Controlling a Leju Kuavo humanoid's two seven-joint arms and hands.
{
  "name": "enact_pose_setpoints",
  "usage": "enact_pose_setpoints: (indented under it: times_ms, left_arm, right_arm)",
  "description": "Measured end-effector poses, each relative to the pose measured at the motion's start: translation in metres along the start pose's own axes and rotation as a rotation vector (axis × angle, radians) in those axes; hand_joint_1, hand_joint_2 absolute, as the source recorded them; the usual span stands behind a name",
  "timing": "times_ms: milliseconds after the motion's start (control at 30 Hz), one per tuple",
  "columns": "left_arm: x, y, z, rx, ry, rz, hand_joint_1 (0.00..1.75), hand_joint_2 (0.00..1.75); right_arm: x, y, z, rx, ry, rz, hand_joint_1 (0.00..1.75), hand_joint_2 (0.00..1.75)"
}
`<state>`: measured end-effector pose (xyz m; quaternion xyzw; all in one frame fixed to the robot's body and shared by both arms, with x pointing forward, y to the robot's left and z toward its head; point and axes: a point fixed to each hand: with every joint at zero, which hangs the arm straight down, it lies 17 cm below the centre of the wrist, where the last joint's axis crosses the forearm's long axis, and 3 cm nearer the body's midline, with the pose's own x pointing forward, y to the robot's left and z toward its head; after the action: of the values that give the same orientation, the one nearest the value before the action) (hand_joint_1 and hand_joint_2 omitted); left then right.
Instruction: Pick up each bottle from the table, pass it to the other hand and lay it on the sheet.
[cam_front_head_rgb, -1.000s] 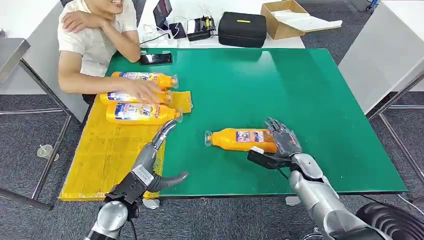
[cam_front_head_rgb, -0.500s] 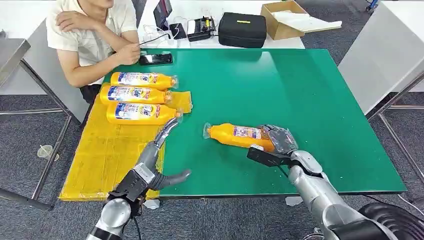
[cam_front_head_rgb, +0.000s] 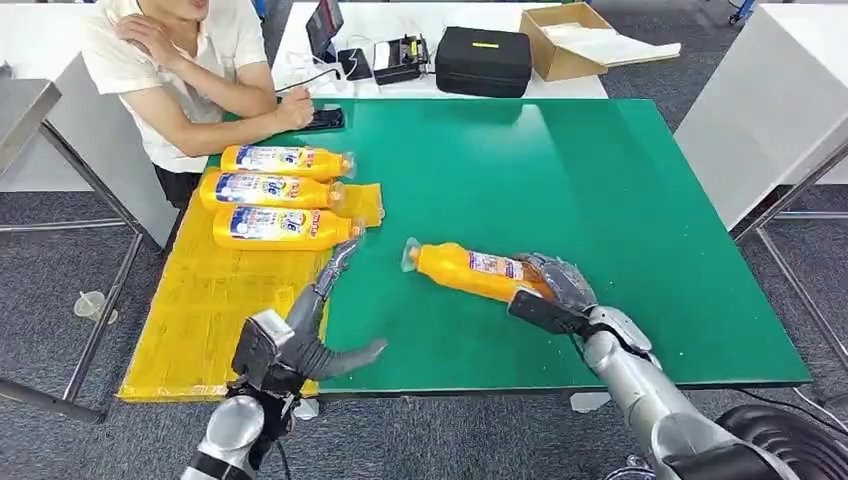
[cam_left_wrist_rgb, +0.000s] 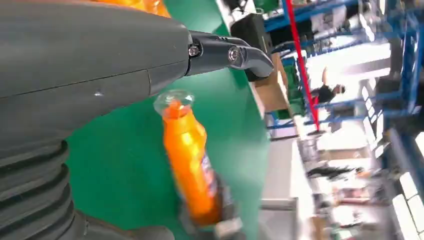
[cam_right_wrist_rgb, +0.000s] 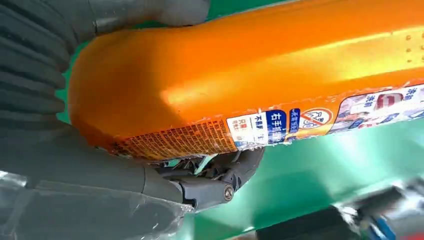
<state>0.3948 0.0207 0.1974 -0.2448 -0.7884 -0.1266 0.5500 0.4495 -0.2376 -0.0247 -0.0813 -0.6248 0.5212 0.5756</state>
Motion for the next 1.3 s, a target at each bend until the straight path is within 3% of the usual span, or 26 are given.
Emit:
enact_pose_setpoints:
  times_ms: [167, 667, 867, 1300]
  left_arm:
    - [0.004, 0.008, -0.004, 0.157, -0.012, 0.159, 0.00, 1.75]
    - [-0.008, 0.025, 0.000, 0.335, 0.022, 0.352, 0.00, 1.75]
    - [-0.007, 0.022, -0.003, 0.335, 0.024, 0.370, 0.00, 1.75]
    - [-0.007, 0.013, -0.005, 0.309, 0.031, 0.407, 0.00, 1.75]
  right_arm:
    - [0.067, 0.007, -0.007, -0.151, -0.145, -0.185, 1.75, 1.75]
    - [0.199, -0.034, -0.009, -0.446, -0.416, -0.286, 1.75, 1.75]
    - [0.228, -0.030, -0.016, -0.486, -0.450, -0.308, 1.75, 1.75]
    - [0.248, -0.021, -0.019, -0.461, -0.493, -0.347, 1.75, 1.75]
